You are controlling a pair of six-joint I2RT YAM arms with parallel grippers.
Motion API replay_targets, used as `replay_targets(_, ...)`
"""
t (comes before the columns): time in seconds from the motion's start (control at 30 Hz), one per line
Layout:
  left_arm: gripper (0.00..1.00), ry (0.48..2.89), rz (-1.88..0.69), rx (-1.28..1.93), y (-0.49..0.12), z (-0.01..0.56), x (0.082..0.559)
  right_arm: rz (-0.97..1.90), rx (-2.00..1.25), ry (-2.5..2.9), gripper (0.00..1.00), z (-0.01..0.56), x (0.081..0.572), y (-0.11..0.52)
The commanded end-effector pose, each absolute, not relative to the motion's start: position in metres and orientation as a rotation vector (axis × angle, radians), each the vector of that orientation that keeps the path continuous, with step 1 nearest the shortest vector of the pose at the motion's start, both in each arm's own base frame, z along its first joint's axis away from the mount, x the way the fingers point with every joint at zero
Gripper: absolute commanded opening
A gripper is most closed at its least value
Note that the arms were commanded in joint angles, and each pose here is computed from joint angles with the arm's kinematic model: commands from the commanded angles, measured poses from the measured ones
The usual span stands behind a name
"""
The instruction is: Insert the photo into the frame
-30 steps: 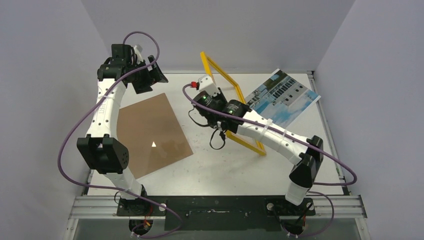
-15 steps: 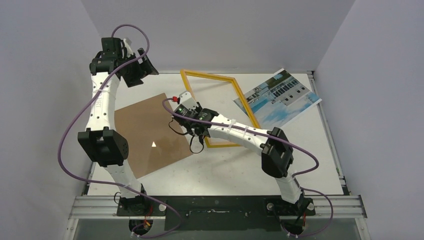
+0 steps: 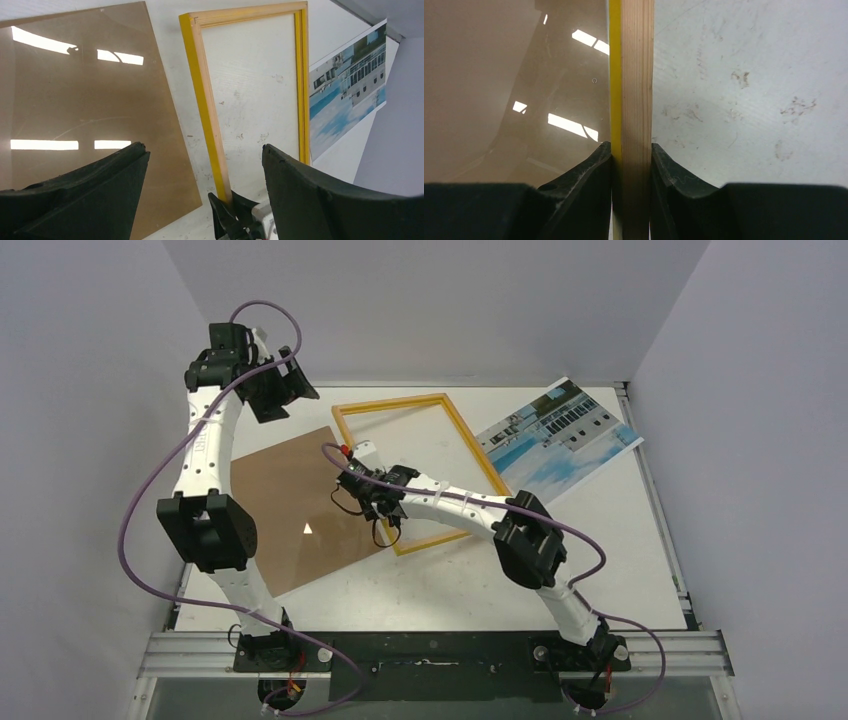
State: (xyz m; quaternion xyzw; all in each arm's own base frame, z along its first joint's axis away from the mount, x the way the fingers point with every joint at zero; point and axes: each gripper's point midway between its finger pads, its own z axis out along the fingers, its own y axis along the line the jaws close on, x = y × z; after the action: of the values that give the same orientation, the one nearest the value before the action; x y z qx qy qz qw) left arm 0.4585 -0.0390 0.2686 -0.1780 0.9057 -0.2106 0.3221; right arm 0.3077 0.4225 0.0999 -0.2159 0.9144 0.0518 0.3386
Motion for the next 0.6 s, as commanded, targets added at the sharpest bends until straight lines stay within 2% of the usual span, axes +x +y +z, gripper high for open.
replay_targets(0.0,0.82,2.382,-0.583,-0.482,-0.039,0.256,0.461,0.196,-0.459,2.448,0.01,0.085,0.306,0.433)
replay_targets(0.23,0.82,2.429,-0.586,-0.518,-0.040,0.234,0.455,0.313,-0.462,2.486,0.05,0.063,0.295,0.455)
replay_targets(0.33,0.82,2.436,-0.599,-0.527,-0.042,0.229,0.455,0.413,-0.498,2.479,0.10,0.063,0.289,0.472)
replay_targets(0.57,0.82,2.436,-0.642,-0.511,-0.048,0.230,0.452,0.444,-0.488,2.489,0.22,0.067,0.291,0.479)
